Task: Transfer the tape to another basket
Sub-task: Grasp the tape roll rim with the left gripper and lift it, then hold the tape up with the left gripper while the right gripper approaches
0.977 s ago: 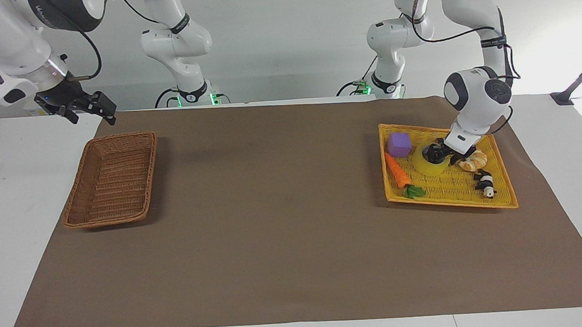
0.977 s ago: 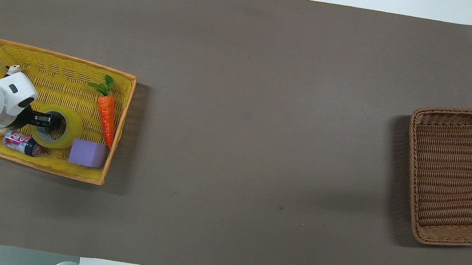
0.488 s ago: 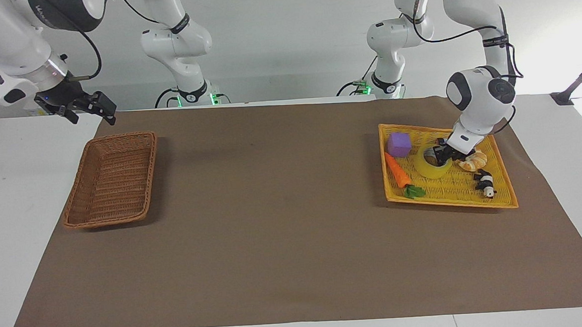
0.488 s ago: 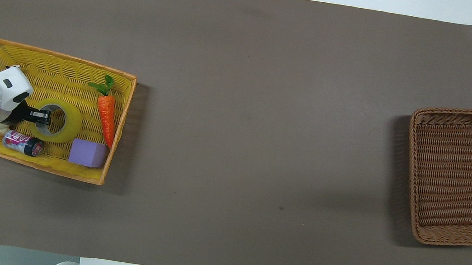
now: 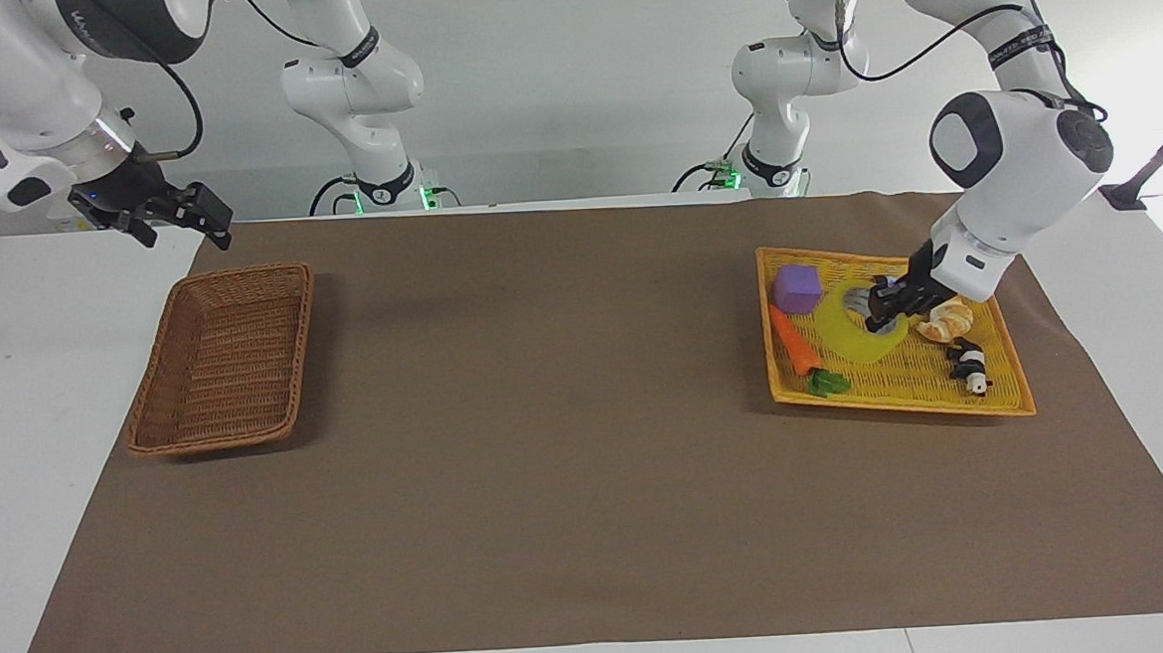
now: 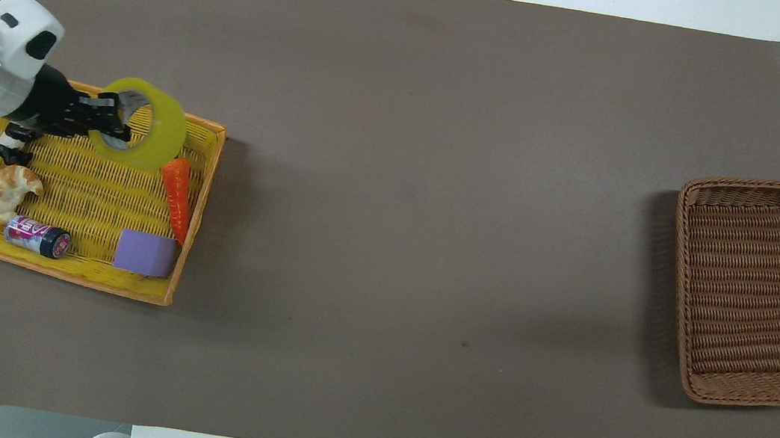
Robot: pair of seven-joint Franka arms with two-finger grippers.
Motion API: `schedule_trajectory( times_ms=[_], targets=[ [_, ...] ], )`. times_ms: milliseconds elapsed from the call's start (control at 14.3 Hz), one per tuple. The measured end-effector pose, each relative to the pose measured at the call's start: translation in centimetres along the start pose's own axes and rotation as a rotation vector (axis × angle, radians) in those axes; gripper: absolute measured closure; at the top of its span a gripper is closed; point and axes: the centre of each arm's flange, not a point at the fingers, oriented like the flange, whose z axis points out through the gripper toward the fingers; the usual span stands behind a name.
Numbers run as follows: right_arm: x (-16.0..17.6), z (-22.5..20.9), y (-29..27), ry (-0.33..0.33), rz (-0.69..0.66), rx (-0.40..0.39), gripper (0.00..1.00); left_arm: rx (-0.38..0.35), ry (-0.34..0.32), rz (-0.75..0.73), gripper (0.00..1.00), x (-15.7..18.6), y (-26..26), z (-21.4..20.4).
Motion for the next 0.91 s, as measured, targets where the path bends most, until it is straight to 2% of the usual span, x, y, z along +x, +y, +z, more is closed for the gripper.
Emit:
schedule_trajectory(
  times_ms=[140,419,628,698,907],
  targets=[
    [0.0,0.0,0.0,0.000,0.000,0.000,0.00,0.001,-0.007,0.001,0.78,-1.1,5.2,1.0],
    [0.0,0.0,0.0,0.000,0.000,0.000,0.00,-0.019,0.026,-0.005,0.78,-3.6,14.1,0.5],
    [0.0,0.0,0.0,-0.004,-0.013,0.002,0.00,-0.037,0.046,0.015,0.78,-5.2,18.2,0.8],
    [-0.2,0.1,-0.2,-0.014,-0.051,0.020,0.00,-0.039,0.040,0.024,0.78,-5.6,18.7,1.1],
    [0.0,0.0,-1.0,0.022,-0.145,0.224,0.00,-0.042,0.033,0.030,0.78,-6.6,20.3,1.6]
  ],
)
